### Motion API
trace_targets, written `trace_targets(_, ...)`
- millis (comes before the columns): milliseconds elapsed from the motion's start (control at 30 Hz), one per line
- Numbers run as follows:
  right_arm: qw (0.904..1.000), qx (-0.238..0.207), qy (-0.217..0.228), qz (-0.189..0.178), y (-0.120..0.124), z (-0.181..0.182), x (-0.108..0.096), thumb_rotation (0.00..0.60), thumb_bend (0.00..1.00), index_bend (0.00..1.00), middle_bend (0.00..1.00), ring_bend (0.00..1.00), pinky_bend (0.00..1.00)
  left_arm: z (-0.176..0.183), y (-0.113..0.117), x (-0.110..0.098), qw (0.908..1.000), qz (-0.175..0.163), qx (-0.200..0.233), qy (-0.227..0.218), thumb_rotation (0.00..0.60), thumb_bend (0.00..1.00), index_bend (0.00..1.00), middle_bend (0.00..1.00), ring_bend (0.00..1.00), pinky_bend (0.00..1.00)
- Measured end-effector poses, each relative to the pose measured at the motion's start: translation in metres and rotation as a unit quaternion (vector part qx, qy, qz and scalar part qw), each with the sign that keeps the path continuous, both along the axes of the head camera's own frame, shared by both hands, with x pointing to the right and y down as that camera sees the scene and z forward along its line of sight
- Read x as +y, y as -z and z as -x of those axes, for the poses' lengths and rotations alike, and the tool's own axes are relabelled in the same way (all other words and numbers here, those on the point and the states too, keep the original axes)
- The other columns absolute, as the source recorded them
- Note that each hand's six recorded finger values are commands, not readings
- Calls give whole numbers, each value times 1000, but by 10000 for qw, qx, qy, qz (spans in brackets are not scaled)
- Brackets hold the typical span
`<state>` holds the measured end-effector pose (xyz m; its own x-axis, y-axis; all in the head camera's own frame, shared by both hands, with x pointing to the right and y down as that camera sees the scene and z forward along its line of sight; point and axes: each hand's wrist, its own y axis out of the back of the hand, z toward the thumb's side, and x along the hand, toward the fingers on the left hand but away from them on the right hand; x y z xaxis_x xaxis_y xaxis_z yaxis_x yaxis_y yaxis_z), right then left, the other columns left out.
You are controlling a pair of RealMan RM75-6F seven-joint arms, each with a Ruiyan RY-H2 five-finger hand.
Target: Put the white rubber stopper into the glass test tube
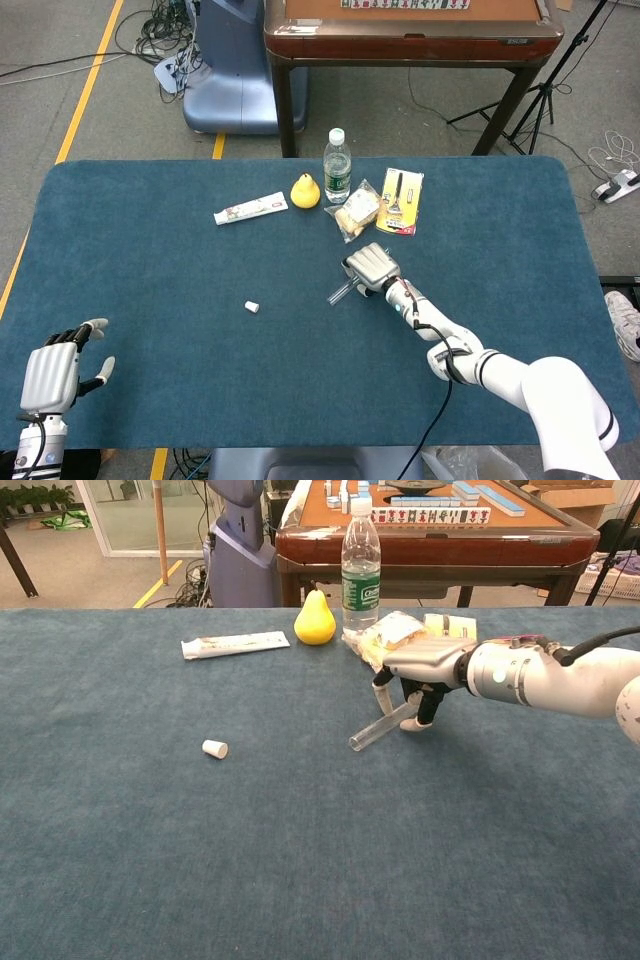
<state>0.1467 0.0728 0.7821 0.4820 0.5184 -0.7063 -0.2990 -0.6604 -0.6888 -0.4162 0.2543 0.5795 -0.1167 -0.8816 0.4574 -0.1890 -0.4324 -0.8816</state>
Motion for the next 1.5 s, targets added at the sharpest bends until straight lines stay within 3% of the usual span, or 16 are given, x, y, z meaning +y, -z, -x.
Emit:
trace_targets(267, 10000, -14, -16, -11, 0, 0, 0, 600, 365, 563, 1000, 1000, 1000, 0, 0, 0, 10000, -6, 13, 10, 600, 271, 295, 398, 363, 321)
trace_targets(433, 9999, -81, -55, -35, 3, 0, 0, 600, 382, 661, 1000, 1000, 1000, 0, 0, -1, 10000, -13, 33, -11, 600, 270, 295, 398, 363, 321)
trace_targets(833, 9960, -751, -459, -181, 31, -4, -5, 600, 426, 857, 1000, 1000, 1000, -15, -1, -25, 9982, -73, 322, -497, 600, 270, 297, 398, 363, 320)
trace_targets(1167, 9818, -1597, -928, -449, 71, -13, -13, 600, 448, 889, 1000, 1000, 1000, -34, 5, -65, 9914, -163, 938, -897, 600, 271, 307, 399, 368, 321)
trace_targets(1333, 9737, -1914, -1100, -560, 86, -19, -14, 600, 451, 892, 1000, 1000, 1000, -51, 9, -79, 9858, -172, 1119, -1241, 600, 270, 336, 399, 392, 450)
trace_targets(1500, 9662, -2152, -1297, -572, 98, -27, -14, 600, 451, 892, 1000, 1000, 1000, -74, 7, -95, 9763, -121, 1366, -1673, 600, 270, 353, 417, 430, 480)
